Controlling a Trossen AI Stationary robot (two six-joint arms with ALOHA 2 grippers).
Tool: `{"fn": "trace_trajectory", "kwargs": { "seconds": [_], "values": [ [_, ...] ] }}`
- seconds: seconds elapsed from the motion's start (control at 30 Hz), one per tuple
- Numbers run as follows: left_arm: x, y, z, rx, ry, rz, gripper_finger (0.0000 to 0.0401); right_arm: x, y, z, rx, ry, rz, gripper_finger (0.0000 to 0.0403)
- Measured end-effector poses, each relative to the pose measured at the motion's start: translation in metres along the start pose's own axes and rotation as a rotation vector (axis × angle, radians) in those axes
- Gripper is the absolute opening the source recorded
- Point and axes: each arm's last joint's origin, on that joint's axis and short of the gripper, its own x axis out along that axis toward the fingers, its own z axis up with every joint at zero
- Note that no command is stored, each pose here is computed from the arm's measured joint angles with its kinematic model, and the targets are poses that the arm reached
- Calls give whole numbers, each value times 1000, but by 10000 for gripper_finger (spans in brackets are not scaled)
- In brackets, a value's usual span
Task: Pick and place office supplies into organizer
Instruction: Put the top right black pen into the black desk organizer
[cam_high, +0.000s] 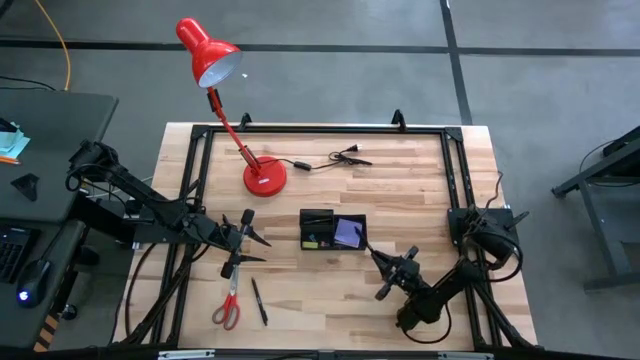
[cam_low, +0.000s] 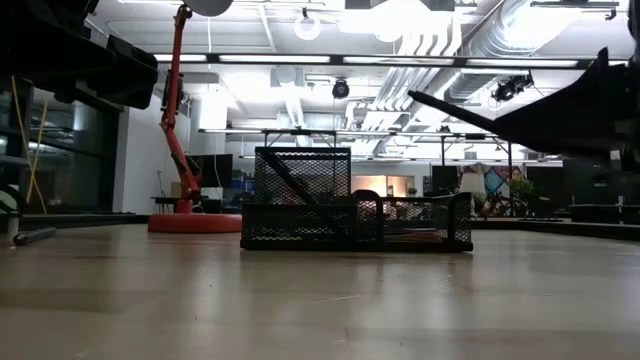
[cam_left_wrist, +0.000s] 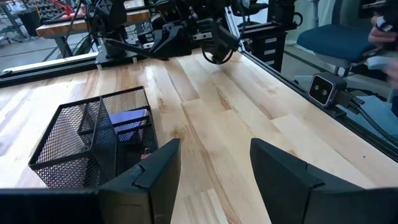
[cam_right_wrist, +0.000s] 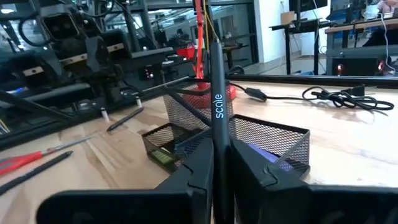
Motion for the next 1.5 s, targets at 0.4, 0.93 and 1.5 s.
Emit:
{"fn": "trace_trajectory", "kwargs": {
  "seconds": [0.4,0.93,1.5],
  "values": [
    [0,0,0,0,0,0,184,-5,36,13,-44,-4,20,20],
    [-1,1,14,3,-136,9,184,2,92,48,-250,-6,-2,21],
    [-4,5,35,-96,-321,97,184,35,88,49,-255,-11,-93,22]
  ]
}}
